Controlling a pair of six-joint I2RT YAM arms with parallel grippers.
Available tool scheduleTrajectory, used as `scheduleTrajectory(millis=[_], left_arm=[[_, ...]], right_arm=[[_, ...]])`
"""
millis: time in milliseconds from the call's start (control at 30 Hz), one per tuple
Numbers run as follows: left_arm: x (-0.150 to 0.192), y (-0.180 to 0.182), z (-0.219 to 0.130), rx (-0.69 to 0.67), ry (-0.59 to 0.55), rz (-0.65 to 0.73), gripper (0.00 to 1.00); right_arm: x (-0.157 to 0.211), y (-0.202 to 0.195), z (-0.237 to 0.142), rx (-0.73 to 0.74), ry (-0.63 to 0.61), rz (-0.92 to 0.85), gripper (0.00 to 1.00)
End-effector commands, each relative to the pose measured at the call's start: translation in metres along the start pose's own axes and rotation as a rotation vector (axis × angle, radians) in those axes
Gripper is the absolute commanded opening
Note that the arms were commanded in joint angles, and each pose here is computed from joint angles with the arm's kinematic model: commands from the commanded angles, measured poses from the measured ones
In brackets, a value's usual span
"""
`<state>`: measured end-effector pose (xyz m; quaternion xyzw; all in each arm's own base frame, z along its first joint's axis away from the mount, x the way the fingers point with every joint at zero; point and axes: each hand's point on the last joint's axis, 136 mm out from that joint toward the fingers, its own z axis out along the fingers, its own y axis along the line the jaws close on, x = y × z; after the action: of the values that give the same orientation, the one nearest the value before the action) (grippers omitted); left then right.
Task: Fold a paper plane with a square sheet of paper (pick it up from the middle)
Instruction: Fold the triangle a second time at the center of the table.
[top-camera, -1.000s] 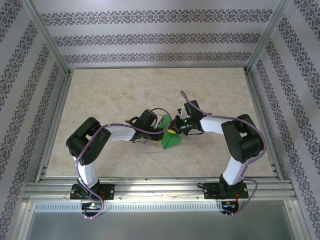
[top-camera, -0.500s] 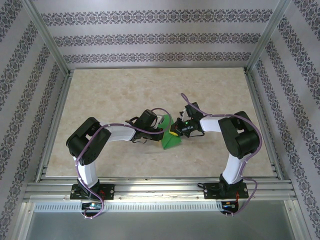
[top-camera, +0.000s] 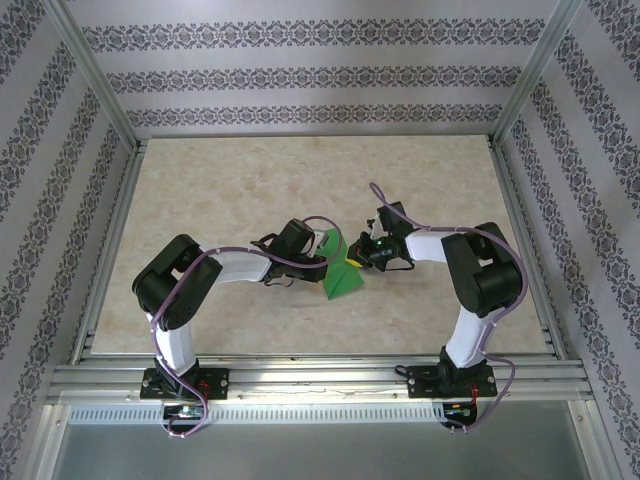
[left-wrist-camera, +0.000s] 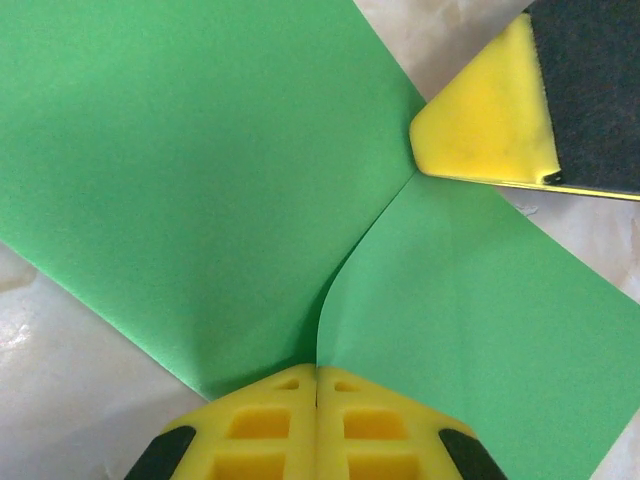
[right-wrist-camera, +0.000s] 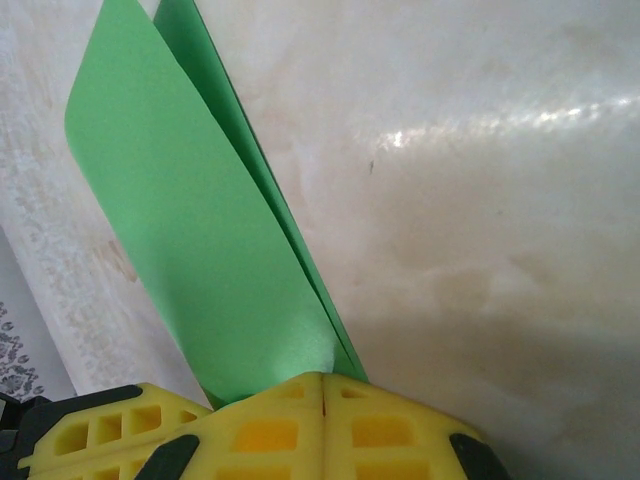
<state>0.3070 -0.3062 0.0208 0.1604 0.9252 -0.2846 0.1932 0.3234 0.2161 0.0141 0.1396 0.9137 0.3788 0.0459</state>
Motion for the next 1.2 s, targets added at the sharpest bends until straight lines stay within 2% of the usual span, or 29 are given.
scheduleTrajectory(millis=[0,167,267,400,700,933,967,1000,1100,1167], left_arm=[[0.025,0.016,0.004,-0.042,0.091,-0.016,0.00],[0.026,0.017,0.005,-0.041,0.092,-0.016,0.00],[0.024,0.016,0.004,-0.041,0.090,-0.014,0.00],[0.023,0.016,0.004,-0.042,0.090,-0.013,0.00],[0.022,0.014,0.004,-0.038,0.092,-0.011,0.00],[0.013,0.005,-0.002,-0.013,0.073,-0.019,0.00],[0.008,0.001,-0.006,-0.005,0.059,-0.023,0.03],[0.003,-0.001,-0.010,-0.005,0.044,-0.025,0.12],[-0.013,-0.010,-0.027,-0.012,0.002,-0.042,0.16],[-0.022,-0.017,-0.038,-0.002,-0.029,-0.067,0.23]], right_arm=[[0.004,-0.027,-0.003,0.098,-0.031,0.017,0.00],[0.004,0.032,-0.021,-0.061,-0.013,-0.099,0.00],[0.012,0.042,-0.018,-0.084,0.017,-0.109,0.00],[0.026,0.035,-0.001,-0.068,0.084,-0.089,0.00],[0.033,-0.019,0.014,0.078,0.097,-0.019,0.00],[0.044,-0.035,0.015,0.112,0.109,-0.008,0.00],[0.044,-0.035,0.015,0.114,0.108,-0.009,0.00],[0.044,-0.036,0.015,0.116,0.107,-0.008,0.00],[0.044,-0.037,0.014,0.123,0.101,-0.007,0.00],[0.043,-0.037,0.014,0.123,0.101,-0.006,0.00]])
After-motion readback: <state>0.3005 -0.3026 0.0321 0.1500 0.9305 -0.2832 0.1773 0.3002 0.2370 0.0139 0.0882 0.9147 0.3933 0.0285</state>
